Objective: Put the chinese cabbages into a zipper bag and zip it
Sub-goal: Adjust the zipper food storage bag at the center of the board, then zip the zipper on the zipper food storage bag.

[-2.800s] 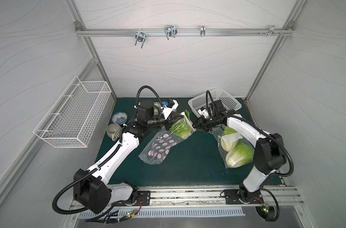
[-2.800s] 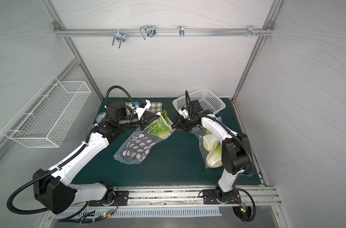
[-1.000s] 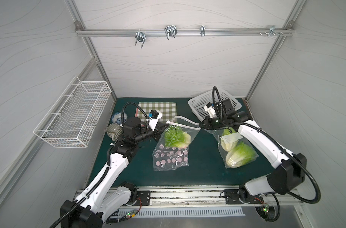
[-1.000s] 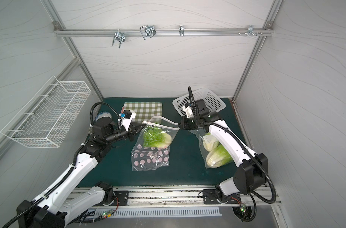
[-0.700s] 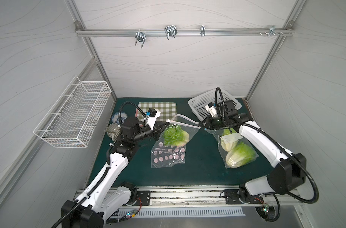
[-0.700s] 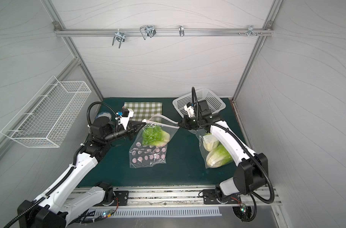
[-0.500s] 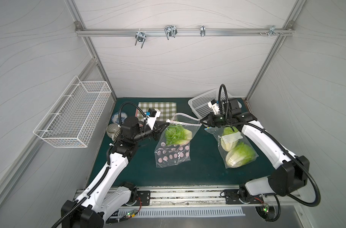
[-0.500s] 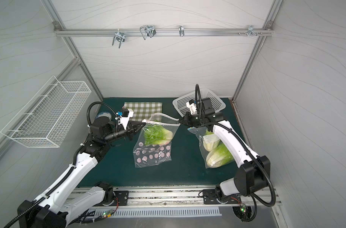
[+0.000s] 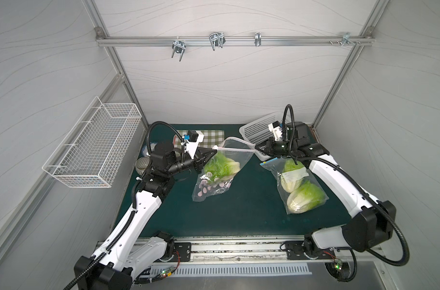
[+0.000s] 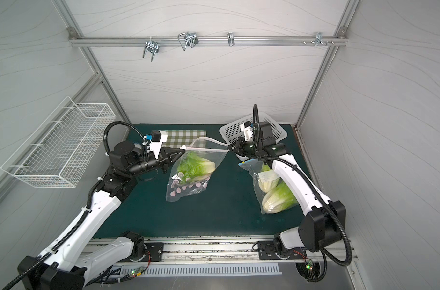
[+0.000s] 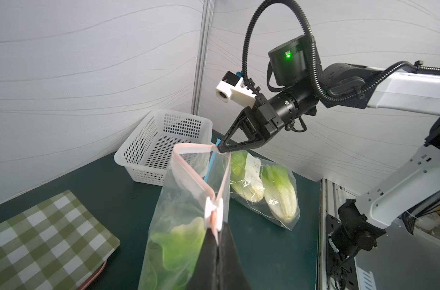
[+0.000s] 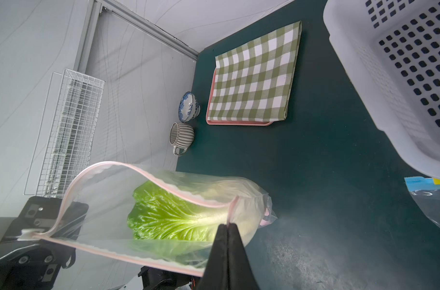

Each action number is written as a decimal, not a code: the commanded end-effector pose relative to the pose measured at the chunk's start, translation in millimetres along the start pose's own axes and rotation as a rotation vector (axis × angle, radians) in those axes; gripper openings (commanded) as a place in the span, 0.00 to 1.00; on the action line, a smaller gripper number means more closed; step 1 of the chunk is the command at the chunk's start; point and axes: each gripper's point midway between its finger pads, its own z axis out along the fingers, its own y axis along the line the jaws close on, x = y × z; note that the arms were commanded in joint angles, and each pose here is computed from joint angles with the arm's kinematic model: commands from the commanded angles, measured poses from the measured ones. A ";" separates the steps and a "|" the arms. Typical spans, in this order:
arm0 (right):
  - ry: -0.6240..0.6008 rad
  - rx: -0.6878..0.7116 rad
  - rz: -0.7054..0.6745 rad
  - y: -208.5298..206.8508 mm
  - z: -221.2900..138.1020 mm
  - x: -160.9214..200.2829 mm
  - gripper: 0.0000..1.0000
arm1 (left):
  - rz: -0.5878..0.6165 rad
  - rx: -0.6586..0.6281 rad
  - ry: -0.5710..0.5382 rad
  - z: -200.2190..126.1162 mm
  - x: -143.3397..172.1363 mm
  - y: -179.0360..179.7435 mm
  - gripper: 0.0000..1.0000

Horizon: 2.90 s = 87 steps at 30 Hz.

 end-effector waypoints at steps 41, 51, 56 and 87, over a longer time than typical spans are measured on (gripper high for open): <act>0.121 -0.368 -1.082 138.0 10.5 81.5 0.69 | 0.246 0.125 0.213 3.1 21.9 -35.6 0.00; 0.252 -0.400 -0.989 117.3 20.2 94.6 0.64 | 0.209 0.158 0.233 5.7 46.5 -44.2 0.00; 0.256 -0.482 -1.002 140.3 18.5 102.2 0.58 | 0.204 0.191 0.231 2.8 49.1 -51.2 0.00; 0.433 -0.755 -0.893 147.7 33.2 138.9 0.26 | 0.216 0.229 0.262 -3.4 50.7 -60.0 0.00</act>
